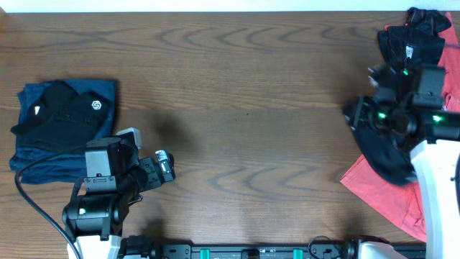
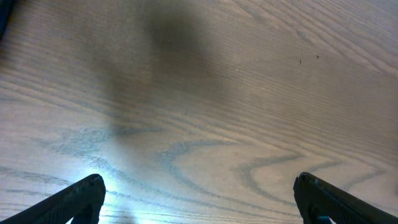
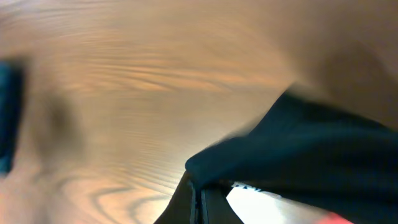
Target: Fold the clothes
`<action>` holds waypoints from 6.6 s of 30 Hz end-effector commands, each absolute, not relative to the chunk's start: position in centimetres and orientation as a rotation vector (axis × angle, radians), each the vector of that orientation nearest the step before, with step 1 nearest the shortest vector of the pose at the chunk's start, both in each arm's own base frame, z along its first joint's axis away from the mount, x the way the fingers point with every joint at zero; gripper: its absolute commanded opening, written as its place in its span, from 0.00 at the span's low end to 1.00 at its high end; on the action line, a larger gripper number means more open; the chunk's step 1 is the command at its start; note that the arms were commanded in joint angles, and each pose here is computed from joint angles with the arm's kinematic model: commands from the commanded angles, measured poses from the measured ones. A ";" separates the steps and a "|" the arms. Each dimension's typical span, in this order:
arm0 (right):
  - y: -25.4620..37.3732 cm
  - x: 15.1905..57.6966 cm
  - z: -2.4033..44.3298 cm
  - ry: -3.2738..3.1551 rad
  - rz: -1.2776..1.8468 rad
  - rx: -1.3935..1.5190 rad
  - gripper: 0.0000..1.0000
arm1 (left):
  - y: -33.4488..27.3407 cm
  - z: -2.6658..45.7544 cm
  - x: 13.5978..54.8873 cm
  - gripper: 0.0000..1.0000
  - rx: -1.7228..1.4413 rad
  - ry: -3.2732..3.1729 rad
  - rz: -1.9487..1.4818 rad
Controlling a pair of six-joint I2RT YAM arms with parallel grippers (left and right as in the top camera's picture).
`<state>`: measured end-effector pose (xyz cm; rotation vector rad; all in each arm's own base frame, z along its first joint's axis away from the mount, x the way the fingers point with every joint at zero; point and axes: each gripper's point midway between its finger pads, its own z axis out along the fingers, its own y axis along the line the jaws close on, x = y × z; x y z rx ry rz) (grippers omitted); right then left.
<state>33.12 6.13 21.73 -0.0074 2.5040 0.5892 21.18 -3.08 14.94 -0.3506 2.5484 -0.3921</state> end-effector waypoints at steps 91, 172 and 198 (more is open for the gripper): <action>-3.3 31.6 16.0 2.741 -0.047 0.490 0.99 | -30.5 -0.7 31.1 0.50 -0.461 2.517 -0.903; -3.0 30.1 15.8 2.801 -0.044 0.466 0.99 | -25.5 7.7 46.1 1.00 -0.543 2.233 -1.148; -2.6 29.8 15.6 2.820 -0.021 0.450 0.99 | -23.8 3.2 48.0 0.56 -0.943 2.123 -1.050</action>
